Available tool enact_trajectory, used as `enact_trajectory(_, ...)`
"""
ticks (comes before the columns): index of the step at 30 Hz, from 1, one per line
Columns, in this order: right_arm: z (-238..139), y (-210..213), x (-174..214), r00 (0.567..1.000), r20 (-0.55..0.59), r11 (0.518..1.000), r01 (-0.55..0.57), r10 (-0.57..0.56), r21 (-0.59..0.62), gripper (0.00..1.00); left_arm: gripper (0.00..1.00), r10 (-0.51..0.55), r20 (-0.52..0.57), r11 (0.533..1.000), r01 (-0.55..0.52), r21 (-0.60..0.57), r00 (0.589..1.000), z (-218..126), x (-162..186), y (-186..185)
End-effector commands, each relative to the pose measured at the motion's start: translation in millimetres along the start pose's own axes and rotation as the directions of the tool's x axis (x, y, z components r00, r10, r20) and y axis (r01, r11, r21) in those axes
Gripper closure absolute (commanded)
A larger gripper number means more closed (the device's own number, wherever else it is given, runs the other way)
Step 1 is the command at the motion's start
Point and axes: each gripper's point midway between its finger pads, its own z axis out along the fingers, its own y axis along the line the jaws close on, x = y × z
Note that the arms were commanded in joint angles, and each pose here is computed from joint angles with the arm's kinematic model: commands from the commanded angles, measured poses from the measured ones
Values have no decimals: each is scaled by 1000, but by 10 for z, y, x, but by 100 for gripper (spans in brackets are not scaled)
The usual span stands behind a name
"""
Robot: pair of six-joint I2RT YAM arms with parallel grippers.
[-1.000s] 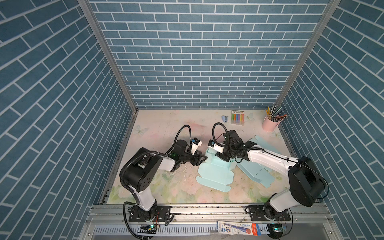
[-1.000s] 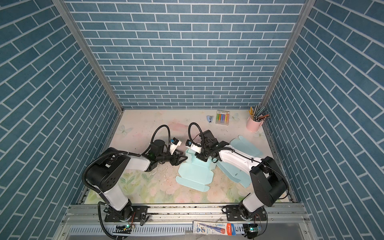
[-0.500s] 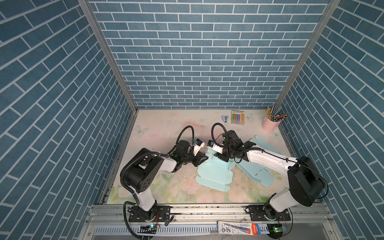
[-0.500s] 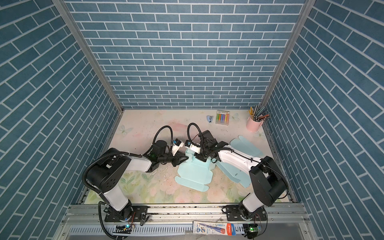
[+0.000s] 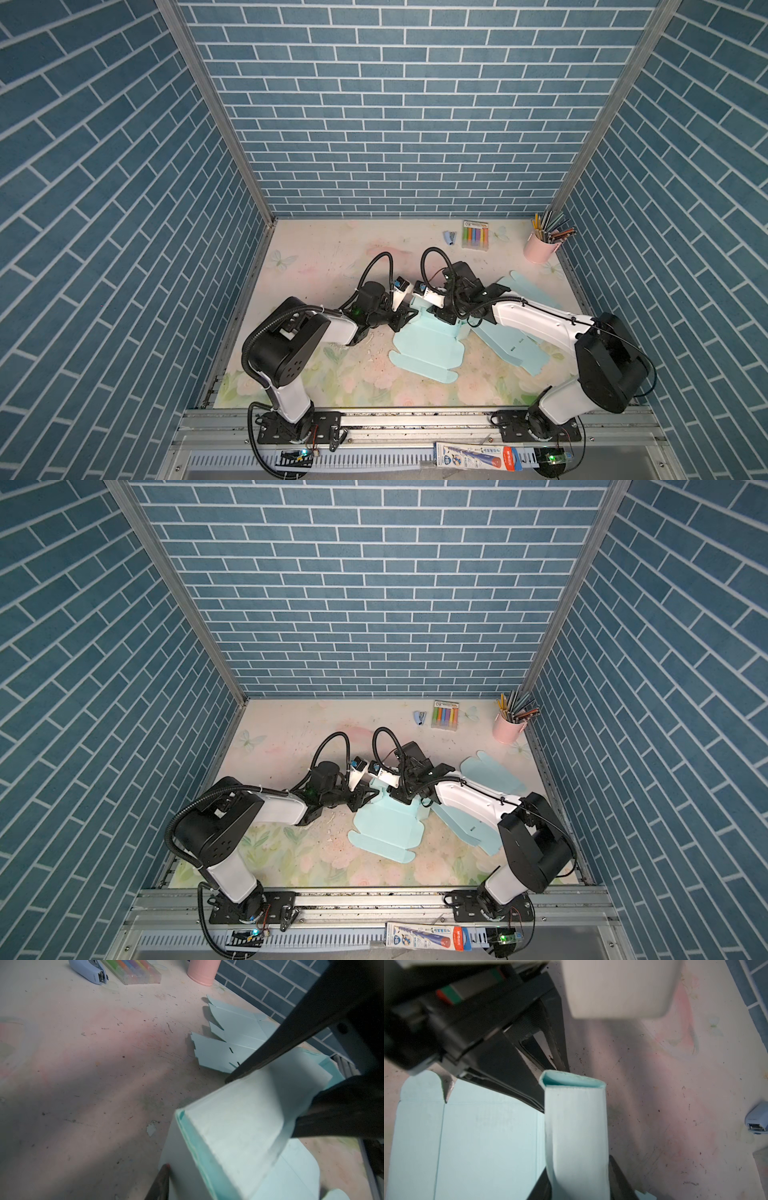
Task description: Fold the paper box
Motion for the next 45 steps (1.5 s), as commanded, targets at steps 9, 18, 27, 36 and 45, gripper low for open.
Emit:
enact_trajectory(9,-197,537,-370,991,81,984,-92,105,-152,44,98,133,98,969,-109,-222,986,-34,-252,67)
enact_trajectory(18,-1022,53,-563,647,389,755,-574,656,-318,33,98,177,116,954,-142,-265,977,-148,-169,-49)
enact_trajectory(27,-560,-391,-247,482,258,546,-770,837,-331,38,98,209,100,953,-180,-244,973,-61,-82,-191)
enact_trajectory(36,-265,13,-204,435,111,428,-748,893,-506,41,97,206,116,950,-169,-264,972,-6,-47,-163)
enact_trajectory(45,-191,254,-194,370,52,323,-724,928,-609,49,90,238,128,938,-194,-288,963,68,-55,-143)
